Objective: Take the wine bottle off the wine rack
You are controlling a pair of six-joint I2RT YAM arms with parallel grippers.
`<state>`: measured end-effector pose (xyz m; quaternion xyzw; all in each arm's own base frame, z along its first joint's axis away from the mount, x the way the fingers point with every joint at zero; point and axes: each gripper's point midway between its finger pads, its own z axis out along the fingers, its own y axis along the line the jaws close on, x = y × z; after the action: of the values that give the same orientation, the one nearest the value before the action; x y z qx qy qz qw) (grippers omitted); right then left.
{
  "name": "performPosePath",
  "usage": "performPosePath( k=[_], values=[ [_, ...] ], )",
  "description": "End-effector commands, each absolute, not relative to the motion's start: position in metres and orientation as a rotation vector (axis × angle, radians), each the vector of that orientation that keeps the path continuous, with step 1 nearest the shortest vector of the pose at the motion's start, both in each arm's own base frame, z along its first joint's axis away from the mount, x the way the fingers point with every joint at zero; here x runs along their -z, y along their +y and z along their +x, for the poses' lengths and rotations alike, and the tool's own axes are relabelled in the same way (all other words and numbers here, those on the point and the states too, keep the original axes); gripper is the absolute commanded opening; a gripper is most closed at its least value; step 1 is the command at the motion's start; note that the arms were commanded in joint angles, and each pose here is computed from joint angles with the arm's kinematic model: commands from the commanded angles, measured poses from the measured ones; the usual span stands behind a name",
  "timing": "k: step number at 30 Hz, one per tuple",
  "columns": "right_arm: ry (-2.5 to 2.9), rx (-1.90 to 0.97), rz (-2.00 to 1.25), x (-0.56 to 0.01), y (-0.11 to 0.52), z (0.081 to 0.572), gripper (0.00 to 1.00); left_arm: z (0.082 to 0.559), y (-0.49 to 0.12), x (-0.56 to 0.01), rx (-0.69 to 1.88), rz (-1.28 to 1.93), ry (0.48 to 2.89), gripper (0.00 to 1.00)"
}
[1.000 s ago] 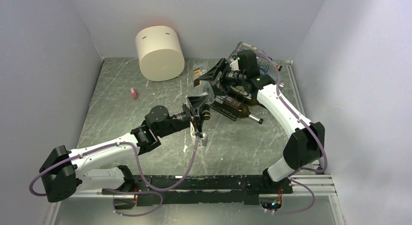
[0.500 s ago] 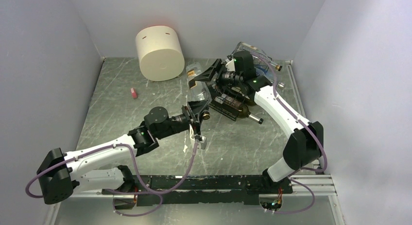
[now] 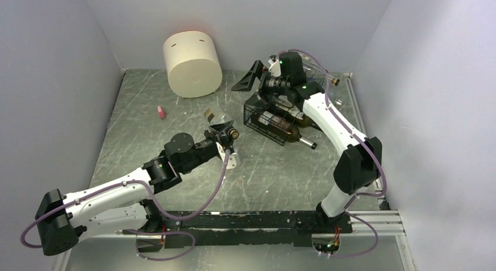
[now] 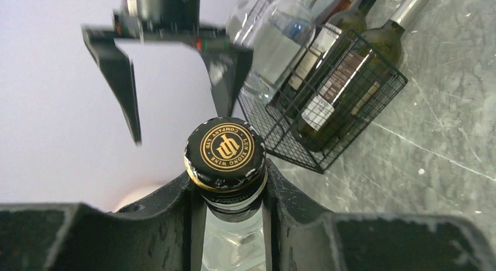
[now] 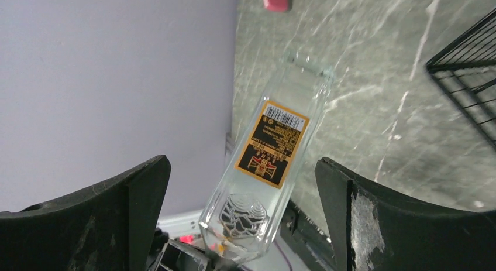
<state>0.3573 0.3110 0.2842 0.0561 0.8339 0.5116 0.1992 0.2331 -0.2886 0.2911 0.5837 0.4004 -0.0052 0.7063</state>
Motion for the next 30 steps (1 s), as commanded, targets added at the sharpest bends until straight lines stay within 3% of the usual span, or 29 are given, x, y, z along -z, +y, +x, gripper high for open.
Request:
performPosePath(
  k=[1, 9, 19, 24, 30],
  values=[
    [2.242, -1.246, 0.146, -0.31, 0.273, 0.381, 1.0, 0.247, -0.256, -0.377, 0.003, 0.916, 0.927, 0.07],
    [2.115, -1.132, 0.225, -0.355, 0.189, 0.385, 1.0, 0.3, -0.209, -0.4, 0.155, 0.505, 1.19, 0.07],
    [1.911, -0.662, 0.099, -0.402, 0.117, 0.363, 1.0, 0.394, -0.135, -0.416, 0.242, 0.17, 1.335, 0.07],
    [1.841, -0.582, 0.055, -0.418, 0.106, 0.349, 1.0, 0.423, -0.102, -0.392, 0.285, 0.13, 1.376, 0.07],
    [1.809, -0.548, 0.015, -0.423, 0.102, 0.345, 1.0, 0.429, -0.094, -0.353, 0.2, 0.367, 1.397, 0.07]
  ],
)
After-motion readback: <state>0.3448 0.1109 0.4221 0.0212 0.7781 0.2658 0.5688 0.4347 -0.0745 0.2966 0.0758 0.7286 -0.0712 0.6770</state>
